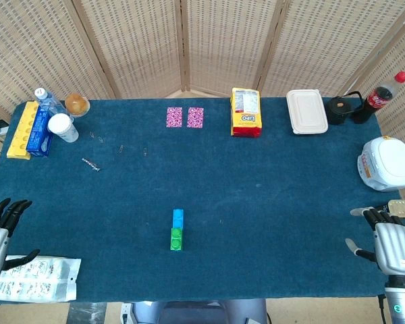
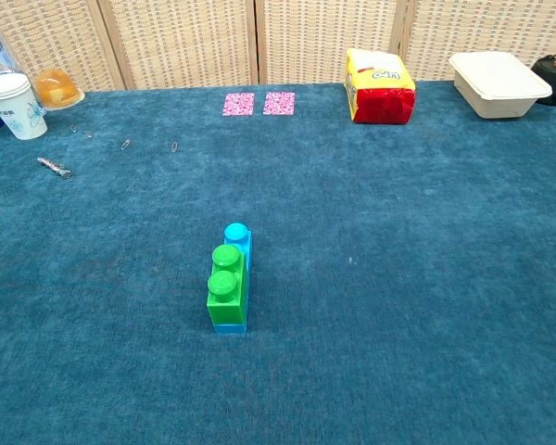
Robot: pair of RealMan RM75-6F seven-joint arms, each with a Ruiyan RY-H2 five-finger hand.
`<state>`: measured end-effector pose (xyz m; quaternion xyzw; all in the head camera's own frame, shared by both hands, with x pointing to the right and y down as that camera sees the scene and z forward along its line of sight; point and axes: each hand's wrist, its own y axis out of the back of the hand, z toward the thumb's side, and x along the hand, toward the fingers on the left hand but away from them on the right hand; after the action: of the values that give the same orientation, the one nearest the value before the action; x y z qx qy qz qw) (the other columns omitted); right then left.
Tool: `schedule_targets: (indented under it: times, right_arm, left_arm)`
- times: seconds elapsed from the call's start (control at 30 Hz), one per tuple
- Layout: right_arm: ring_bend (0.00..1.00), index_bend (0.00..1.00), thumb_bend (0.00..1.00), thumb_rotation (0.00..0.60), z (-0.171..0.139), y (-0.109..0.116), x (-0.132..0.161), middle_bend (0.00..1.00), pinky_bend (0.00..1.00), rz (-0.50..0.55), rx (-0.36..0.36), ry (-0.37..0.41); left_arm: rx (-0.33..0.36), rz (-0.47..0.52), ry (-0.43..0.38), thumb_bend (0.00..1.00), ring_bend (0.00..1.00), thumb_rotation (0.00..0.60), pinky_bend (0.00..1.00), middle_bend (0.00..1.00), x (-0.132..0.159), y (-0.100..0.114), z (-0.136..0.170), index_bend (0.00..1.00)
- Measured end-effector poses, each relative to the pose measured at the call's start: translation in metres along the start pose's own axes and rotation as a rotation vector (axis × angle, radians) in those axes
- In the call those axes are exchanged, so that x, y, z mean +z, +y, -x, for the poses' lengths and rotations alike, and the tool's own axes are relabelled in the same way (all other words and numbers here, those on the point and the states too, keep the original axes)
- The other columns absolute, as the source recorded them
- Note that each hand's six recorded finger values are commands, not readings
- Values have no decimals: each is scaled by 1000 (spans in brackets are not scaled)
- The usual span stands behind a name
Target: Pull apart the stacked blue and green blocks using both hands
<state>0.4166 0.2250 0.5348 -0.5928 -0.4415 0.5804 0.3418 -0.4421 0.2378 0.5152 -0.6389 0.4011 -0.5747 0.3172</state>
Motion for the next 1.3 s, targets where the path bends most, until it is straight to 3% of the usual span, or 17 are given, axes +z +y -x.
schedule_targets:
  times: [0.5, 0.9, 1.3]
  right_arm:
    - [370, 360, 242, 600, -1, 3, 4, 375, 301, 10, -20, 17]
    - [370, 361, 242, 600, -5, 5, -3, 375, 302, 11, -22, 6]
    - [379, 360, 242, 600, -9, 10, -3, 375, 310, -3, -21, 19]
  left_arm:
    - [2, -25, -9, 174, 47, 600, 126, 163, -5, 4, -3, 147]
    - [-41, -135, -166, 185, 69, 600, 125, 167, 18, 8, -25, 157]
    - [-155, -433, -483, 225, 116, 600, 193, 187, 78, -17, -86, 159]
